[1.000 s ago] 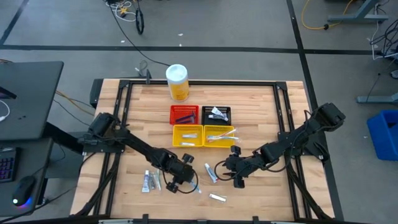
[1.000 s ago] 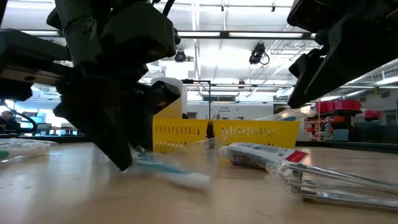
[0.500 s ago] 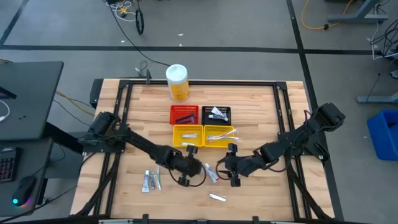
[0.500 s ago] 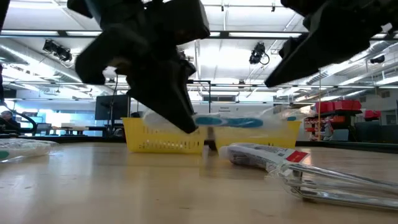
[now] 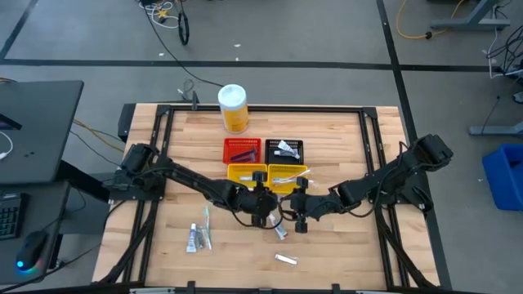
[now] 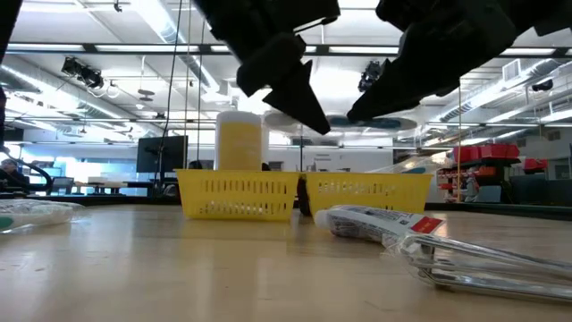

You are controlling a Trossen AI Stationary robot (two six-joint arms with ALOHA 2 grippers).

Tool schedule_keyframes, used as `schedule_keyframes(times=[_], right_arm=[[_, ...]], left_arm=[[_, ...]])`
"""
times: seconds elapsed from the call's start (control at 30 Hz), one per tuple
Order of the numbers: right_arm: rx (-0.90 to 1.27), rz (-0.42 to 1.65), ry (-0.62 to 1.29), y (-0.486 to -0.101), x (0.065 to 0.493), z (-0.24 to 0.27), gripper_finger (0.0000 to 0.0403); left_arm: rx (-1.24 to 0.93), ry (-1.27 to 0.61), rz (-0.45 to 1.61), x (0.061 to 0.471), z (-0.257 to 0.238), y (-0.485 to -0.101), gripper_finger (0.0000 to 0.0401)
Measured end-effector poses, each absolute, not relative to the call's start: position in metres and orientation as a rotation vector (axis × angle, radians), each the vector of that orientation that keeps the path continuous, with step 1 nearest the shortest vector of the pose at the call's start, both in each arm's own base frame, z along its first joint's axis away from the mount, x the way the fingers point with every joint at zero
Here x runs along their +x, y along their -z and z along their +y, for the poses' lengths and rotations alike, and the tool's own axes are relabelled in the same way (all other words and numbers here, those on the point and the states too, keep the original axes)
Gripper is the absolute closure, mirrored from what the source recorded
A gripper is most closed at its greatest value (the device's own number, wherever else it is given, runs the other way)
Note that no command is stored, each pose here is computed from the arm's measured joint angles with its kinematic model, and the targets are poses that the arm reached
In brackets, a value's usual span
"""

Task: Pick & Place Travel size toiletries
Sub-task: Put the blue toothbrush into the right yellow bin

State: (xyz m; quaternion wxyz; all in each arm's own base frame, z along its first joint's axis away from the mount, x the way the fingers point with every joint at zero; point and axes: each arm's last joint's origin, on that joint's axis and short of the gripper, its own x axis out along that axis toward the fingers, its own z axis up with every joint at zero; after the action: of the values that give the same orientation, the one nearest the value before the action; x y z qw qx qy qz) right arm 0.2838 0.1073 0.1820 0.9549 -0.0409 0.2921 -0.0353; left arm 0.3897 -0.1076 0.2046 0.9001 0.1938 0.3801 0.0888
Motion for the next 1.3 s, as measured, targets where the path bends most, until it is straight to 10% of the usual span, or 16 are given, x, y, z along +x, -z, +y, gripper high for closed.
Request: schedule_keyframes(times=[0.87, 1.3], right_arm=[[-0.188, 0.614, 0.115, -0.180, 0.285, 0.097, 0.0223], [-0.174, 0.677, 0.132, -0.175, 0.281, 0.096, 0.0328]], left_arm=[[0.342, -0.194, 0.771, 0.393, -0.101, -0.208, 0.0366], [0.349, -0.160, 0.748, 0.395, -0.103, -0.210, 0.0361]])
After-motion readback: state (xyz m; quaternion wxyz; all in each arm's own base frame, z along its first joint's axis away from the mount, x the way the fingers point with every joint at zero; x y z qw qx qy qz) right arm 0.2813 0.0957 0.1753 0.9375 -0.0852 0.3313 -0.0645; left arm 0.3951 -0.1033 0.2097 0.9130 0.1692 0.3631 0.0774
